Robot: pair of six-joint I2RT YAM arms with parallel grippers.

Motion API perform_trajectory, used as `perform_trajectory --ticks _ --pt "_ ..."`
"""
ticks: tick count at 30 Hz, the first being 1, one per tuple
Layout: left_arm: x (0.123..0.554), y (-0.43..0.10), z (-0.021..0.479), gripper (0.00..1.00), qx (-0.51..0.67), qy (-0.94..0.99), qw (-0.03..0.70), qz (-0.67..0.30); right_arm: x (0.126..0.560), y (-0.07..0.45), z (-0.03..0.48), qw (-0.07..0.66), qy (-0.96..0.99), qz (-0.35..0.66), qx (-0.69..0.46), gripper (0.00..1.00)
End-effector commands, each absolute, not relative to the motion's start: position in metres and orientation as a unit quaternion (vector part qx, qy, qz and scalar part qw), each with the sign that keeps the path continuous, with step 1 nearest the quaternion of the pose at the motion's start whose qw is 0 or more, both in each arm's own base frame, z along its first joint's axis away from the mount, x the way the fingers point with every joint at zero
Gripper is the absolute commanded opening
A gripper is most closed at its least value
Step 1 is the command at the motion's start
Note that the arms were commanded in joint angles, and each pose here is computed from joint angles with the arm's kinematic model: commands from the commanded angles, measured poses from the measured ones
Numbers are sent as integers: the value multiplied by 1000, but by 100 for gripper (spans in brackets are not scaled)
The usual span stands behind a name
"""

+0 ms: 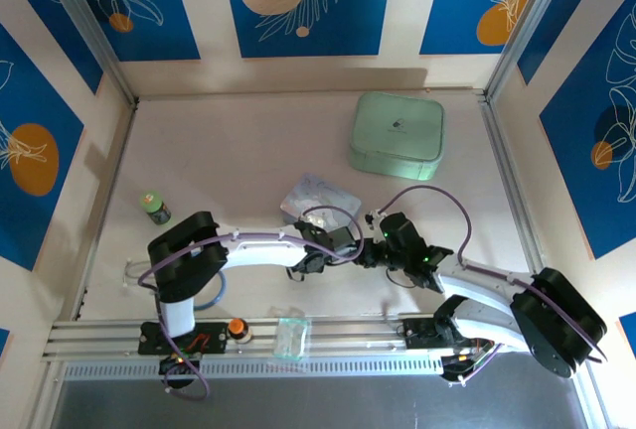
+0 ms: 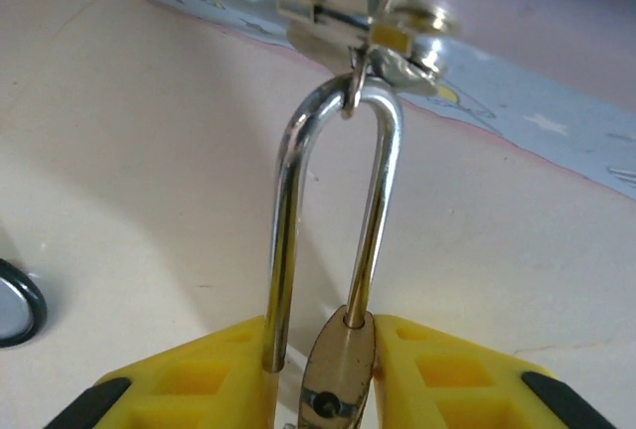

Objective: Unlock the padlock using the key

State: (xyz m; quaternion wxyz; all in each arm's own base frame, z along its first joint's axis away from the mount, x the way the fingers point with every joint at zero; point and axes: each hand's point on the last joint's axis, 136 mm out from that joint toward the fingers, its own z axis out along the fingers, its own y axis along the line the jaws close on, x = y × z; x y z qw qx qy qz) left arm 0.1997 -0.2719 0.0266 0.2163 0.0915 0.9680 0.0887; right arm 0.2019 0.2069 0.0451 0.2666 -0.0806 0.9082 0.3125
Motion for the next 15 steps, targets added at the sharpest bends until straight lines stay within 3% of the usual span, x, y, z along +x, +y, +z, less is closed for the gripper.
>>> perform_trajectory --ticks 1,15 --pt "193 -271 36 30 110 963 219 109 200 199 41 267 912 305 -67 32" --pt "179 -291 41 34 134 961 222 100 196 195 40 269 909 313 -60 32"
